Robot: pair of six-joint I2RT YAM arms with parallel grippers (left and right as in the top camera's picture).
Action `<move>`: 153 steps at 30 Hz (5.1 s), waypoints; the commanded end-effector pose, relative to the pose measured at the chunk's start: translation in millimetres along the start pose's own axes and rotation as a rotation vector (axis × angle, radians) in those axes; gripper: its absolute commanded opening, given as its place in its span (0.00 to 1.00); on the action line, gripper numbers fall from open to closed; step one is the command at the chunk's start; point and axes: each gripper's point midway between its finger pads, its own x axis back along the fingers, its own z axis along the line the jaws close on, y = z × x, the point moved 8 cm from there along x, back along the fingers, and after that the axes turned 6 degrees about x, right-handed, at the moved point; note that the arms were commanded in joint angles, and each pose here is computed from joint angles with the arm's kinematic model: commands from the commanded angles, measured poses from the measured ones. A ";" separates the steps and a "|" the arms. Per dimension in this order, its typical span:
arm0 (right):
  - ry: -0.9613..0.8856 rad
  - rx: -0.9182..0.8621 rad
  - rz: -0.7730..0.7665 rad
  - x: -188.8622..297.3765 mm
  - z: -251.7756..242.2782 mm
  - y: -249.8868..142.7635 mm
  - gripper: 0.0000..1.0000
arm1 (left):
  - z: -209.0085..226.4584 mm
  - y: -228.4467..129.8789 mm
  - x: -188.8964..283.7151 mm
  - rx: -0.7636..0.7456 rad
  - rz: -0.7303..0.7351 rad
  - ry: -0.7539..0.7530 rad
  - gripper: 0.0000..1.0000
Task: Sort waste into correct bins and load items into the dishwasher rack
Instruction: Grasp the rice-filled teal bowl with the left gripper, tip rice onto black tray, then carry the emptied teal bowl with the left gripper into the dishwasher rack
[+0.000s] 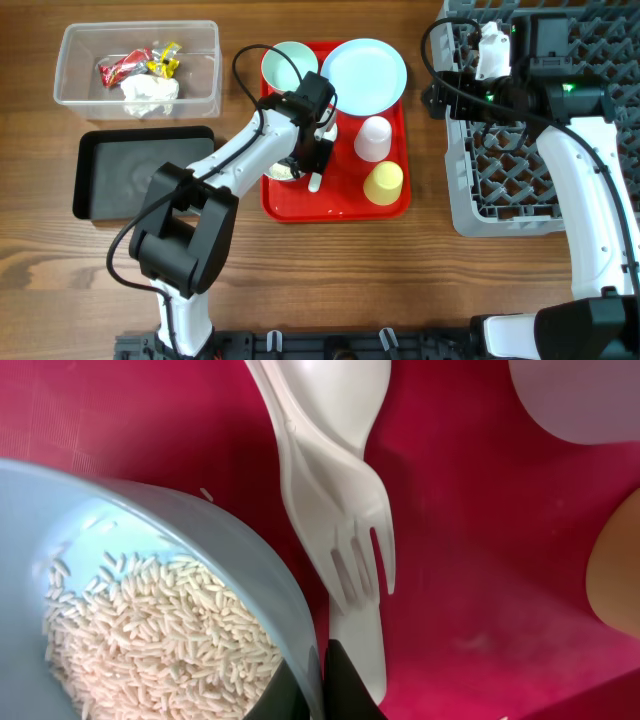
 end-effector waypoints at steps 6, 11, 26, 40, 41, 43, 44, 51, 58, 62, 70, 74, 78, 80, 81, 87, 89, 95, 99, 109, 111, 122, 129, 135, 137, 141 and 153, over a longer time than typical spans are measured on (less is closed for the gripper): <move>-0.005 -0.003 -0.011 -0.4 0.8 4.9 0.93 | 25.0 8.6 70.2 0.163 -0.143 -0.045 0.04; -0.004 -0.002 -0.013 -0.4 0.8 5.3 0.93 | 47.2 6.5 81.5 0.245 -0.143 -0.052 0.04; -0.004 0.001 -0.021 -0.4 0.9 6.5 0.94 | 192.1 -68.7 185.1 0.612 -0.253 -0.324 0.04; -0.004 -0.002 -0.016 -0.4 0.8 5.7 0.93 | 246.7 -118.8 170.8 0.574 -0.500 -0.735 0.04; -0.004 -0.002 -0.013 -0.4 0.8 5.3 0.94 | 249.3 -121.2 165.2 0.579 -0.518 -0.745 0.04; -0.004 -0.003 -0.012 -0.4 0.9 5.1 0.94 | 251.8 -123.4 157.4 0.577 -0.549 -0.763 0.04; -0.004 -0.003 -0.012 -0.4 0.8 5.1 0.94 | 253.2 -124.2 151.9 0.570 -0.564 -0.764 0.04; -0.004 -0.021 -0.011 -0.4 0.8 4.9 0.93 | 257.8 -126.3 120.0 0.553 -0.598 -0.778 0.04; -0.005 -0.022 -0.006 -0.4 0.8 4.1 0.93 | 270.0 -120.1 93.0 0.570 -0.597 -0.848 0.04; -0.005 -0.022 -0.005 -0.4 0.8 3.8 0.94 | 271.1 -116.1 89.0 0.573 -0.639 -0.964 0.04; -0.005 -0.024 -0.002 -0.4 0.8 3.4 0.93 | 268.1 -112.7 99.8 0.603 -0.686 -1.127 0.04; -0.005 -0.024 -0.003 -0.4 0.8 3.5 0.93 | 267.5 -112.2 107.2 0.622 -0.707 -1.214 0.04; -0.004 -0.025 0.002 -0.4 0.8 2.7 0.94 | 268.3 -112.1 109.4 0.680 -0.677 -1.264 0.04; -0.005 -0.025 0.002 -0.4 0.8 2.7 0.93 | 268.3 -112.1 109.4 0.701 -0.662 -1.274 0.04; -0.005 -0.025 0.002 -0.4 0.8 2.7 0.93 | 268.4 -112.1 109.5 0.709 -0.656 -1.278 0.04; -0.005 -0.023 0.002 -0.4 0.8 2.7 0.93 | 268.3 -112.3 109.5 0.741 -0.633 -1.294 0.04; -0.005 -0.022 0.002 -0.4 0.8 2.7 0.93 | 268.3 -112.3 109.5 0.743 -0.632 -1.295 0.04; -0.005 -0.022 0.001 -0.4 0.8 2.9 0.97 | 267.8 -111.8 110.8 0.712 -0.653 -1.280 0.04; -0.004 -0.021 0.000 -0.4 0.8 3.1 1.00 | 257.5 -103.3 127.3 0.565 -0.714 -1.222 0.04; -0.103 -0.202 -0.184 65.9 -45.5 3.7 1.00 | 114.2 -9.1 161.3 0.005 -0.590 -1.204 0.04; -0.170 -0.312 -0.274 99.8 -70.7 -3.3 1.00 | 75.0 9.1 178.6 -0.117 -0.623 -1.225 0.04; -0.382 -0.663 -0.618 210.8 -143.7 -46.7 1.00 | -114.4 84.8 163.6 -0.159 -0.637 -1.318 0.04; -0.473 -0.761 -0.640 216.0 -153.5 -52.2 1.00 | -204.7 137.5 148.2 0.134 -0.641 -1.403 0.04; -0.519 -0.823 -0.681 220.7 -158.6 -52.0 1.00 | -231.8 155.4 115.3 0.329 -0.673 -1.411 0.04; -0.517 -0.827 -0.680 220.5 -158.6 -52.2 1.00 | -240.3 152.8 102.8 0.366 -0.669 -1.370 0.04; -0.515 -0.839 -0.655 217.9 -157.6 -55.6 1.00 | -262.9 140.9 84.6 0.396 -0.718 -1.248 0.04; -0.516 -0.840 -0.629 215.5 -156.6 -58.8 0.99 | -283.6 124.6 40.5 0.344 -0.639 -1.191 0.04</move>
